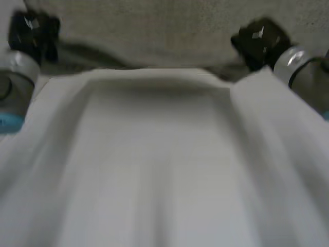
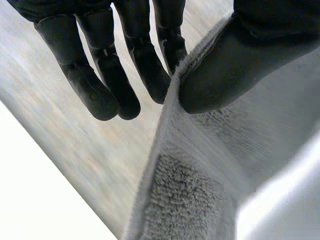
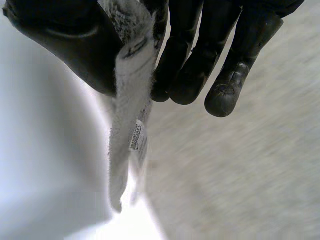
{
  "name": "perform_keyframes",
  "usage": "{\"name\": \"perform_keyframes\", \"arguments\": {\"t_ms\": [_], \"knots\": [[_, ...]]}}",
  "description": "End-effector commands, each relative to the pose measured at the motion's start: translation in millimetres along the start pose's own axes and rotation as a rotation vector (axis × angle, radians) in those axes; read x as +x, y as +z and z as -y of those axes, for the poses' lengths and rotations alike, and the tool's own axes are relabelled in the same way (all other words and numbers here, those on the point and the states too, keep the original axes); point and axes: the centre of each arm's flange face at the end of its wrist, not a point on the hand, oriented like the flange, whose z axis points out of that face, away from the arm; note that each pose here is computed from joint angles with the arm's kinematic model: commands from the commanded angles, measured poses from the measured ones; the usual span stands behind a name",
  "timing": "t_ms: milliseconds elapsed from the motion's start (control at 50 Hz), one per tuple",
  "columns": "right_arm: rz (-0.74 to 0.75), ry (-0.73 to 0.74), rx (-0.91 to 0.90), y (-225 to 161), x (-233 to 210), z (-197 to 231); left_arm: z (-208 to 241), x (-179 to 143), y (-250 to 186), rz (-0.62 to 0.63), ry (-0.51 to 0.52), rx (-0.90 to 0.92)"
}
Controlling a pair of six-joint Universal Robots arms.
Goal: Fold the towel.
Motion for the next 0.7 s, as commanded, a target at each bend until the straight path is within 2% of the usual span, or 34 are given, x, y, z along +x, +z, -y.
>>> {"name": "perform_keyframes", "arguments": {"t_ms": [20, 100, 180, 280, 320, 360, 440, 580, 620, 700], "knots": [[0.162, -0.025, -0.159, -15, -45, -56, -73, 31, -57, -0.153, -0.037, -0.245], [0.245, -0.023, -0.235, -30, -62, -84, -89, 40, -79, -0.200, -0.043, -0.313], [0.243, -0.006, -0.284, -38, -60, -94, -83, 36, -105, -0.214, -0.026, -0.344], [0.191, 0.003, -0.300, -64, -32, -69, -50, 25, -127, -0.206, 0.005, -0.286], [0.176, 0.025, -0.325, -86, -10, -51, -34, 23, -134, -0.207, 0.011, -0.248], [0.186, 0.038, -0.324, -96, -4, -41, -2, 12, -145, -0.191, 0.030, -0.171], [0.223, 0.064, -0.285, -120, 12, -9, 17, -1, -153, -0.170, 0.042, -0.149], [0.249, 0.057, -0.270, -122, 22, -8, 17, -1, -158, -0.243, 0.014, -0.195], [0.259, 0.052, -0.284, -118, 20, -15, 0, 6, -153, -0.290, -0.011, -0.231], [0.305, 0.079, -0.331, -89, 11, -43, -23, 14, -140, -0.330, -0.010, -0.262]]}}
